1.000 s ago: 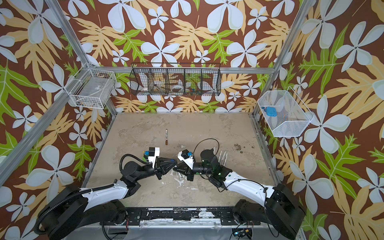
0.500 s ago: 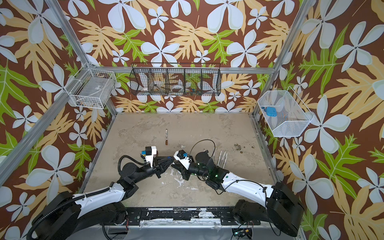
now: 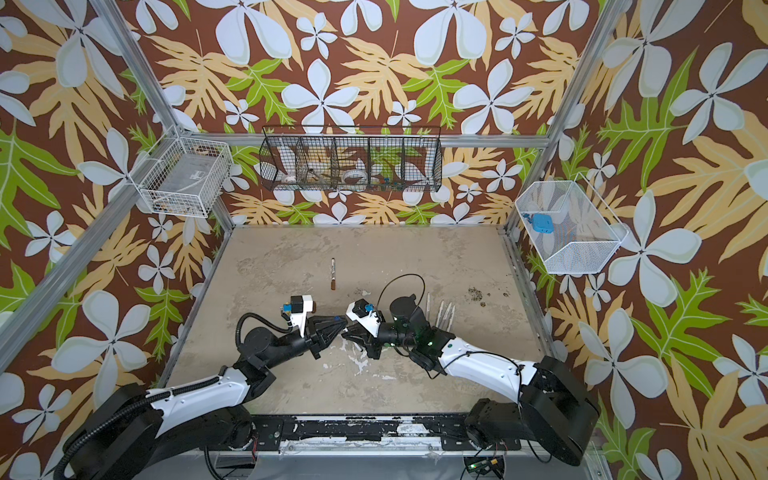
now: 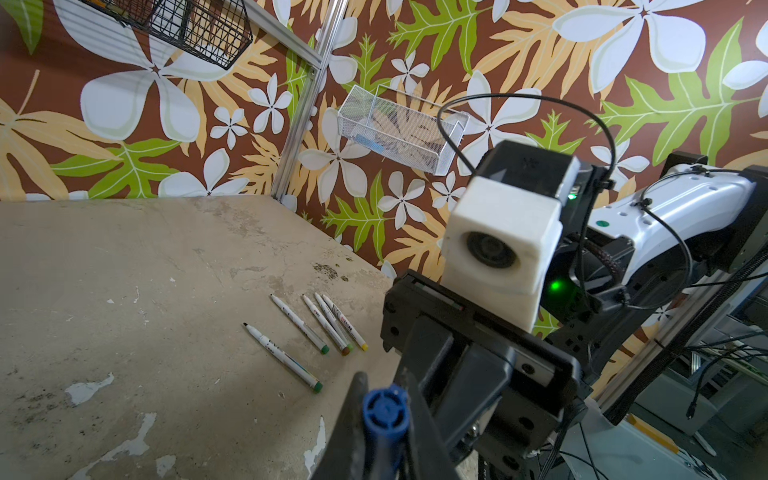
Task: Open the pen caps
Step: 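Pull the grippers apart, left gripper drawing the blue cap off, then lower the uncapped marker with the right gripper while the left lowers the cap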
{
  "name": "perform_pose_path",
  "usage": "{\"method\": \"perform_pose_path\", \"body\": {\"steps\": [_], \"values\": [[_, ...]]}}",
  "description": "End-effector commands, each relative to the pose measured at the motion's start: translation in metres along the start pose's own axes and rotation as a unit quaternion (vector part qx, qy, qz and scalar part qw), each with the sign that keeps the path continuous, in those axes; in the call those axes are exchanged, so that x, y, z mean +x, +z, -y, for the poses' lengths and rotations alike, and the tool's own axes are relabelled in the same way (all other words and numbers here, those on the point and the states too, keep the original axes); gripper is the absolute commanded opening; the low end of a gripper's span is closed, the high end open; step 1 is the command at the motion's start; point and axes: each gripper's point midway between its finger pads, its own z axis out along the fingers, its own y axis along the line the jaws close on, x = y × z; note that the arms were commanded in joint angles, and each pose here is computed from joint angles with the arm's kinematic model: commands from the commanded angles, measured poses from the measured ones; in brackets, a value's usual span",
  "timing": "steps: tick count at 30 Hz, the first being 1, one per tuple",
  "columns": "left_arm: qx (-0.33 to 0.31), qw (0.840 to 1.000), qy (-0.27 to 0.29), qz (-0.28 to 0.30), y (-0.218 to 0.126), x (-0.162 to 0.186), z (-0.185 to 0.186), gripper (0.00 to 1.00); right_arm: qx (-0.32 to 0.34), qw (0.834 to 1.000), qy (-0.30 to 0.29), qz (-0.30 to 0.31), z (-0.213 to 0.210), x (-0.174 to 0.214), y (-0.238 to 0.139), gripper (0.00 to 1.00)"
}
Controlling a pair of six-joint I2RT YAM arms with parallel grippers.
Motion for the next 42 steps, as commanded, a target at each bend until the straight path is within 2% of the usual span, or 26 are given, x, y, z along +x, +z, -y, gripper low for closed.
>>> {"method": "perform_pose_path", "body": {"steps": [1,17,23,27,31,35,37,40,42], "values": [[-0.014,0.997,0.027,0.067,-0.003,-0.032,-0.001,0.00,-0.100,0.994,0.024,-0.034,-0.032,0.021,-0.004,0.00],[-0.008,0.997,0.028,0.078,-0.007,-0.035,0.001,0.00,-0.152,0.986,0.053,-0.040,-0.039,0.031,-0.002,0.00],[-0.012,0.996,0.026,0.080,-0.008,-0.036,-0.001,0.00,-0.044,0.997,0.053,-0.039,-0.007,0.031,-0.001,0.00],[-0.030,0.995,0.027,0.090,-0.011,-0.040,-0.005,0.00,-0.004,0.999,0.039,-0.023,0.000,0.026,-0.009,0.00],[-0.092,0.991,0.025,0.091,-0.014,-0.040,-0.026,0.00,0.015,0.999,0.034,-0.017,0.004,0.024,-0.013,0.00],[-0.174,0.980,0.018,0.095,-0.023,-0.040,-0.054,0.00,0.042,0.998,0.040,-0.010,0.012,0.020,-0.016,0.00],[-0.211,0.972,0.010,0.100,-0.029,-0.039,-0.066,0.00,0.082,0.996,0.047,-0.003,0.023,0.018,-0.020,0.00],[-0.298,0.948,-0.020,0.106,-0.043,-0.036,-0.096,0.00,0.156,0.986,0.057,0.003,0.046,0.017,-0.030,0.00],[-0.377,0.920,-0.047,0.098,-0.054,-0.030,-0.122,0.00,0.214,0.974,0.075,-0.001,0.065,0.023,-0.037,0.00]]}}
